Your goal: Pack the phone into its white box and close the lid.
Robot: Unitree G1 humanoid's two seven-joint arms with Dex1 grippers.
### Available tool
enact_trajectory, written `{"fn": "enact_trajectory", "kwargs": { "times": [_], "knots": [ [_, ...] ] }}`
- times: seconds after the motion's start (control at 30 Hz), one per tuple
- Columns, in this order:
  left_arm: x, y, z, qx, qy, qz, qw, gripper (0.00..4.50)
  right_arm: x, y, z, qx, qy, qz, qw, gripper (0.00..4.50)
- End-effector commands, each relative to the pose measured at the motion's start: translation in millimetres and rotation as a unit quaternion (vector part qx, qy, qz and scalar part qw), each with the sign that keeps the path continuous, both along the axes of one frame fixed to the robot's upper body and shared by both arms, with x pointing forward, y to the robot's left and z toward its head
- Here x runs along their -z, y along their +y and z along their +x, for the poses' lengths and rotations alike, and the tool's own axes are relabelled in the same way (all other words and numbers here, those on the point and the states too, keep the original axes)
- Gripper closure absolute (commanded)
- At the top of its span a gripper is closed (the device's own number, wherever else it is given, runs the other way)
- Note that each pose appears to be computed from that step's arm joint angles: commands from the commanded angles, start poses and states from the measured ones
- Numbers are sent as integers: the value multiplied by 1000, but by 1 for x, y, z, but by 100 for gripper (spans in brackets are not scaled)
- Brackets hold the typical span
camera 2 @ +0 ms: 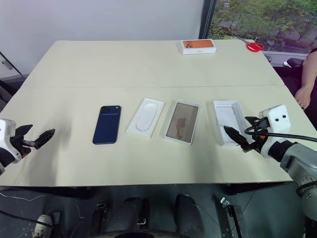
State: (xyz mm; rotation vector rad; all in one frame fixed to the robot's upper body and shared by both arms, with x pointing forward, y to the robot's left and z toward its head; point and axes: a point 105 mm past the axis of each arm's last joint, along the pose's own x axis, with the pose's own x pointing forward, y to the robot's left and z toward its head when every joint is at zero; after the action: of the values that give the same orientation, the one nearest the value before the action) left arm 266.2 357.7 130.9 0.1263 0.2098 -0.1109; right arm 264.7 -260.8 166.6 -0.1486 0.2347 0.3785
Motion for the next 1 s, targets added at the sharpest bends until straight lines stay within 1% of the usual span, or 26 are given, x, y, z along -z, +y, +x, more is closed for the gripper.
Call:
{"fn": "enact_trajectory", "kwargs": {
  "times": [0.03, 0.3, 0.43, 0.57, 0.67, 0.7, 0.77, 0.87, 0.93, 1.0],
  "knots": [
    [-16, 0, 1, 3, -28, 10, 1000, 0, -12, 5, -1, -9, -22, -6, 1000, 2],
    [-18, -9, 4, 11, -35, -2, 999, 0, -14, 8, -3, -19, -23, -9, 1000, 2],
    [-22, -28, 13, 37, -43, -12, 998, 0, -16, 13, -1, -35, -30, -4, 999, 2],
    [-25, -70, 27, 98, -51, -37, 993, 0, -22, 26, 9, -58, -45, -3, 997, 2],
    [-23, -89, 35, 118, -49, -45, 991, 0, -25, 30, 12, -63, -54, -2, 997, 2],
    [-28, -102, 43, 134, -52, -58, 988, 0, -27, 39, 15, -77, -59, -2, 995, 2],
    [-30, -127, 56, 160, -38, -73, 984, 0, -28, 55, 18, -103, -65, -9, 993, 2],
    [-28, -159, 68, 185, -3, -84, 979, 0, -24, 75, 19, -124, -71, -23, 989, 2],
    [-35, -179, 71, 206, 7, -100, 973, 0, -24, 87, 17, -137, -77, -31, 987, 2],
    [-38, -195, 72, 219, 27, -96, 971, 0, -24, 97, 14, -148, -82, -37, 985, 2]
  ]
}}
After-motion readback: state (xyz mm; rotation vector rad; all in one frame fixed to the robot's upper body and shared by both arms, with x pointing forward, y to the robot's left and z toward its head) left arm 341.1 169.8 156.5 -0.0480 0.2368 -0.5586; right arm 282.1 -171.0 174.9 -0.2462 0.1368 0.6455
